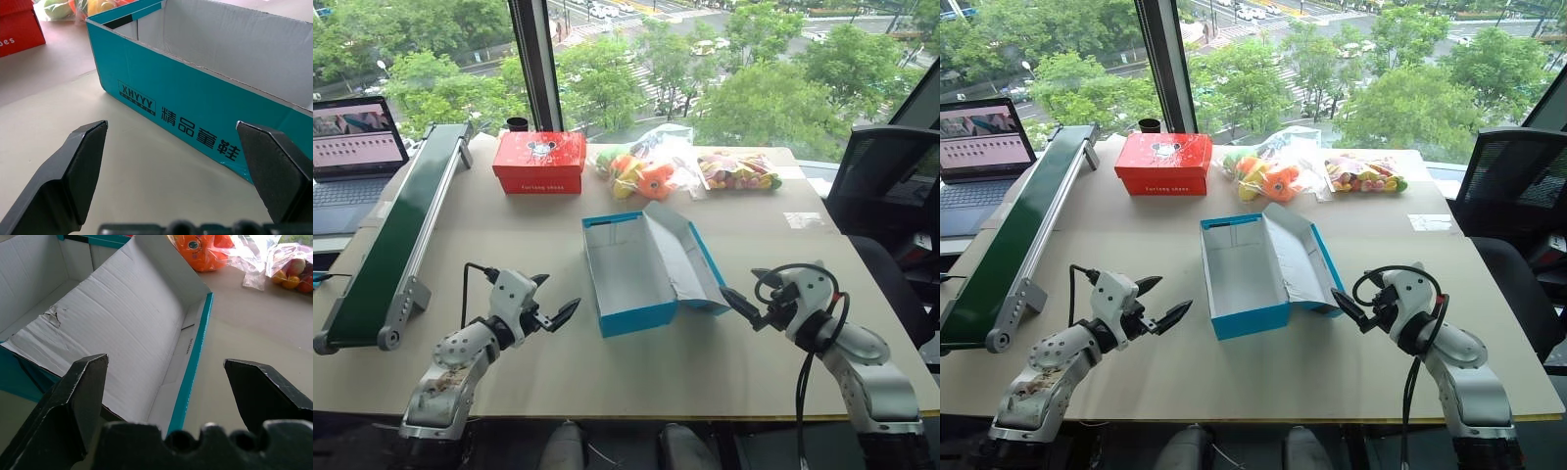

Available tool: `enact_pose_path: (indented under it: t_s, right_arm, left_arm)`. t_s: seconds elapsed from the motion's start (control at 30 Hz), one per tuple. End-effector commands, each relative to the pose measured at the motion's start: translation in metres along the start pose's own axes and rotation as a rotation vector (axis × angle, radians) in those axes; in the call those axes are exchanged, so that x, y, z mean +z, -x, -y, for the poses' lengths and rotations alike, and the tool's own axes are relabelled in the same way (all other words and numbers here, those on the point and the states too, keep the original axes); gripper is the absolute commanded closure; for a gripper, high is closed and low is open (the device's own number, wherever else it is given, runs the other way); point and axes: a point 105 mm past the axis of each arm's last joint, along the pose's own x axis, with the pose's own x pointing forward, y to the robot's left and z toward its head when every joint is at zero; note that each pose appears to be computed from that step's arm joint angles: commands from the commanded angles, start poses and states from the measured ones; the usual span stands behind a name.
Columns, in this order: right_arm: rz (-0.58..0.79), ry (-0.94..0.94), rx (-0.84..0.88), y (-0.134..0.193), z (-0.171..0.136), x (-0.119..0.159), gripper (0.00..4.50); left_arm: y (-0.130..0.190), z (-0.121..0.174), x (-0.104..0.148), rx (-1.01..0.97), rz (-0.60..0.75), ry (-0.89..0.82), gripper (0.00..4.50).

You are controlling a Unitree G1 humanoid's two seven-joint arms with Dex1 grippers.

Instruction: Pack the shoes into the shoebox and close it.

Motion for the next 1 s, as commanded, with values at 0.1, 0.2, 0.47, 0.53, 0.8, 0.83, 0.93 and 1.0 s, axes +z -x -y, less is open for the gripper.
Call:
enact_pose_path:
  t_s: [0.1, 0.2, 0.47, 0.53, 0.8, 0.83, 0.93, 1.0]
  right_arm:
    - [0.027, 0.101, -0.035, -0.004, 0.005, 0.038, 0.02]
    - [0.027, 0.132, -0.059, -0.002, 0.01, 0.053, 0.02]
    - [0.169, 0.159, -0.046, -0.024, 0.015, 0.129, 0.02]
    - [0.203, 0.137, 0.064, -0.044, -0.007, 0.141, 0.02]
    - [0.239, 0.068, 0.395, -0.085, -0.066, 0.13, 0.02]
    - [0.244, 0.064, 0.412, -0.09, -0.069, 0.128, 0.02]
    - [0.259, 0.045, 0.493, -0.099, -0.082, 0.126, 0.02]
    - [0.275, 0.023, 0.547, -0.106, -0.094, 0.128, 0.02]
  left_arm:
    - [0.0, -0.01, 0.025, -0.008, 0.085, -0.002, 0.0]
    - [0.0, -0.021, 0.035, 0.022, 0.124, 0.018, 0.0]
    - [0.013, -0.104, 0.095, 0.376, 0.263, -0.028, 0.0]
    - [0.021, -0.123, 0.098, 0.485, 0.246, -0.032, 0.0]
    - [0.07, -0.154, 0.073, 0.742, 0.177, 0.053, 0.0]
    - [0.079, -0.156, 0.068, 0.772, 0.16, 0.05, 0.0]
    - [0.106, -0.162, 0.052, 0.867, 0.122, 0.089, 0.0]
    - [0.126, -0.17, 0.038, 0.957, 0.068, 0.108, 0.0]
